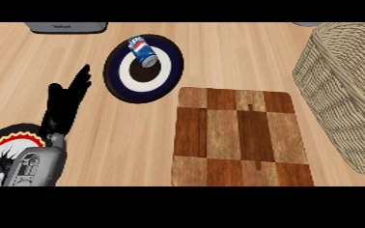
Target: Pick the pear from the cutting board and place it in the basket
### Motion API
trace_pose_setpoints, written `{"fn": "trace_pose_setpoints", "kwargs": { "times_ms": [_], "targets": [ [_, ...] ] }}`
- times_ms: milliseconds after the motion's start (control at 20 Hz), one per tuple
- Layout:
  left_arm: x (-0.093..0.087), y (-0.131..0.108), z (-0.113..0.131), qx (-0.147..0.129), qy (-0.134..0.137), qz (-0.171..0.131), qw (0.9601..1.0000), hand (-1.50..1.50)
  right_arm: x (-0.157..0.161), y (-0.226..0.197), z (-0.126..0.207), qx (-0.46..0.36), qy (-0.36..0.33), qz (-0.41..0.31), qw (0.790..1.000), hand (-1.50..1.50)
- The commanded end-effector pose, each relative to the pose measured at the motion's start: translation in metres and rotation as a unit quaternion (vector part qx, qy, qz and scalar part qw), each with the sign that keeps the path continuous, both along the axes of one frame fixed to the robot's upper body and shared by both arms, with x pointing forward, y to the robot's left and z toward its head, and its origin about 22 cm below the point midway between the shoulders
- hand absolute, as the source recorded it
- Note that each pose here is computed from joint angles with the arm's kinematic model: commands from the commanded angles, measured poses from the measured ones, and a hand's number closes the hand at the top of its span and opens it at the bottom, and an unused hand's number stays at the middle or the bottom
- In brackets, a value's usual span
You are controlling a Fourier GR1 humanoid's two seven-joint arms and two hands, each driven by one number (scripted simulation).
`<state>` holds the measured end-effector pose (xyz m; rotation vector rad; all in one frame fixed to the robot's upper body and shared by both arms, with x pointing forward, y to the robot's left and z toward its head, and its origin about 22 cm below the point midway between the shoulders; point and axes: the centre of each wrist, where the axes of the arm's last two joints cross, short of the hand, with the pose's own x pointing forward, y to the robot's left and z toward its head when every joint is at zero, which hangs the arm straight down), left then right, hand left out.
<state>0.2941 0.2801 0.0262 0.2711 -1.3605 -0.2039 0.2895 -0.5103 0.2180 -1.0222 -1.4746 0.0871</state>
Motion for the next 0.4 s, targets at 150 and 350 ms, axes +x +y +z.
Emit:
{"fn": "trace_pose_setpoints", "kwargs": {
  "times_ms": [150, 350],
  "targets": [
    [-0.002, 0.003, -0.004, 0.000, 0.001, 0.003, 1.0000, 0.00, -0.073, -0.078, 0.001, 0.056, -0.002, -0.049, 0.997, -1.50],
    [0.005, 0.001, 0.001, -0.004, -0.001, 0.001, 1.0000, 0.00, -0.121, -0.118, 0.009, 0.062, -0.028, -0.058, 0.996, -1.50]
  ]
}}
